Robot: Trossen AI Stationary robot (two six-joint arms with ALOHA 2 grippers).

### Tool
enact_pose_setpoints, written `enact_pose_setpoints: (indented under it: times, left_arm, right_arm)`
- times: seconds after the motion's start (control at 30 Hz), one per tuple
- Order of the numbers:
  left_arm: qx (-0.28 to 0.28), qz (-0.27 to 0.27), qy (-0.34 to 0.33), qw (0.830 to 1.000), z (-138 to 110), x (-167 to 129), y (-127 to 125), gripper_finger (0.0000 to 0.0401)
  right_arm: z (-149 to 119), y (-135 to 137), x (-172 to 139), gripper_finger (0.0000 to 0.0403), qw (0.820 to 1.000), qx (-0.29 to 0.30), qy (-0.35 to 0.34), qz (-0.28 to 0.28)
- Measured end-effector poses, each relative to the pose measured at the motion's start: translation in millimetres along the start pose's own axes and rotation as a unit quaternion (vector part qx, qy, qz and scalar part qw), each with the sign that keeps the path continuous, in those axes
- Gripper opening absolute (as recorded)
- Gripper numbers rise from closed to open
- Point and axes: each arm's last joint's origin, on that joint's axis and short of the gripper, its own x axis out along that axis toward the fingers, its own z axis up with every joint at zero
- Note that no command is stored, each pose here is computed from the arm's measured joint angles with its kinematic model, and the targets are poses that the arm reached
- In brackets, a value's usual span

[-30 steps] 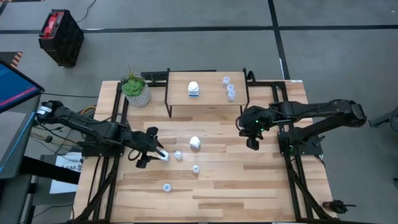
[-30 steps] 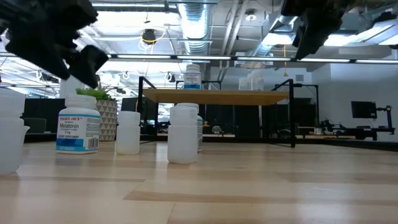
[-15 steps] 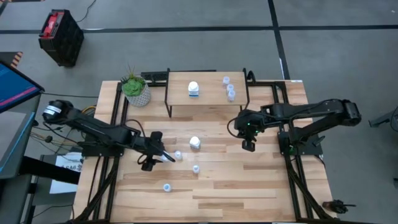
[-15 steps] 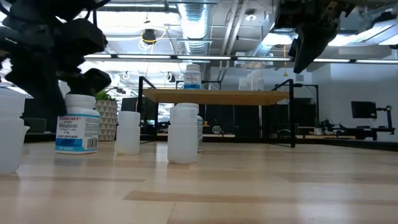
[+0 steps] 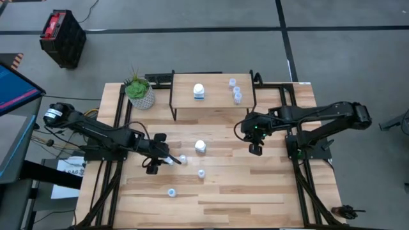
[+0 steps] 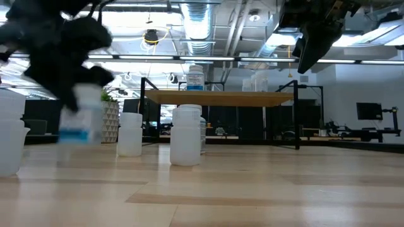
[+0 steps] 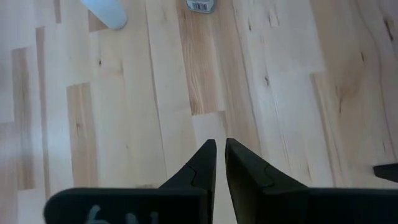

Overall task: Pick and place medicine bottles onto shelf by color
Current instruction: Put the bottom blue pill bottle on the shelf

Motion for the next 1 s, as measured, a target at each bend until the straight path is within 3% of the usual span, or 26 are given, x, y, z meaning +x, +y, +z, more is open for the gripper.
enact_pose_setpoints:
  times: [0.13, 0.2, 0.3, 0.4, 0.57, 0.77, 1.0]
  left_arm:
    - [-0.009, 0.010, -0.024, 1.000, 25.4, -32.9, 6.7, 0.0126]
    - [0.016, 0.022, -0.056, 0.998, 43.9, -53.7, 14.0, 0.0126]
    - [0.067, 0.063, -0.136, 0.986, 77.6, -86.3, 30.4, 0.0126]
    - [0.078, 0.116, -0.174, 0.975, 102.7, -105.1, 56.0, 0.0126]
    - [0.048, 0.176, -0.143, 0.973, 124.9, -106.9, 110.0, 0.0126]
    - [0.015, 0.145, -0.081, 0.986, 135.6, -94.9, 165.4, 0.0126]
    - [0.002, 0.131, -0.008, 0.991, 139.7, -90.4, 200.8, 0.0126]
  right_arm:
    - [-0.6, -0.1, 0.0, 0.0059, 1.000, 0.000, 0.003, -0.001]
    - [-0.5, -0.1, 0.0, 0.0059, 1.000, -0.009, 0.003, -0.001]
    - [1.1, 0.1, 0.0, 0.0059, 1.000, -0.019, -0.005, 0.001]
    - [4.0, 0.4, -0.1, 0.0059, 1.000, -0.023, -0.020, 0.003]
    - [4.3, 0.5, -0.1, 0.0059, 0.999, -0.024, -0.022, 0.004]
    - [4.3, 0.9, -0.1, 0.0059, 0.999, -0.024, -0.022, 0.004]
    - [4.3, 1.1, -0.1, 0.0059, 0.999, -0.025, -0.022, 0.004]
